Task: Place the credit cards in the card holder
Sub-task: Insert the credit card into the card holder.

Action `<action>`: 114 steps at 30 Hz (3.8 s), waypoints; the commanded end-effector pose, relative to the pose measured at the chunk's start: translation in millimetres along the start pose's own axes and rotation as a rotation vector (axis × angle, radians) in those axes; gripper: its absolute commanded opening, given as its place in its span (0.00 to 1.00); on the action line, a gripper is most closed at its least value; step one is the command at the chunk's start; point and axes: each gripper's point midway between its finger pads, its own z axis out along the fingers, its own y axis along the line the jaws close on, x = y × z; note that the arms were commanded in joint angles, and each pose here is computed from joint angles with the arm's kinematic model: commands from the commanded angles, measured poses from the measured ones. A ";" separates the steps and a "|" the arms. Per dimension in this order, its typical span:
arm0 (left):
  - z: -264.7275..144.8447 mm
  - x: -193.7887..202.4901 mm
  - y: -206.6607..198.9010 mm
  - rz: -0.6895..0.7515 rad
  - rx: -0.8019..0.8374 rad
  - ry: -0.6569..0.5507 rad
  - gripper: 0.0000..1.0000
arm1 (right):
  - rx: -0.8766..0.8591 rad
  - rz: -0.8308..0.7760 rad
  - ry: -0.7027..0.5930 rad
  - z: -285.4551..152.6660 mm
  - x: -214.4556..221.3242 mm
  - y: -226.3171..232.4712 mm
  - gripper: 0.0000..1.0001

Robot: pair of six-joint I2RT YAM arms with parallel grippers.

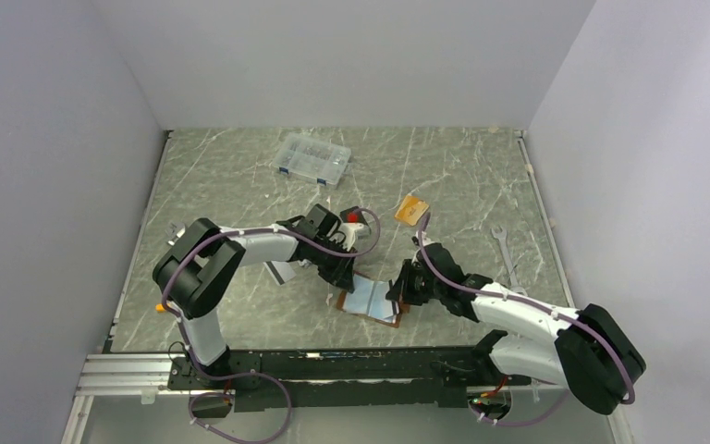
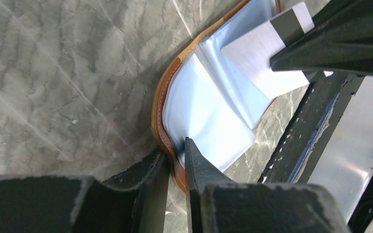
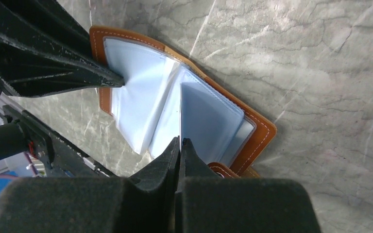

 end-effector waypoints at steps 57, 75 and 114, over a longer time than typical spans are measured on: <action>-25.1 40.6 -46.1 1.260 0.183 0.251 0.30 | -0.130 -0.011 0.133 -13.6 60.7 32.8 0.00; -6.0 48.7 -41.6 1.194 0.183 0.281 0.25 | 0.103 -0.141 0.080 -12.4 36.4 -4.9 0.00; -48.7 -12.0 -65.4 1.198 -0.010 0.147 0.06 | -0.181 0.069 -0.159 -3.1 -0.5 22.5 0.00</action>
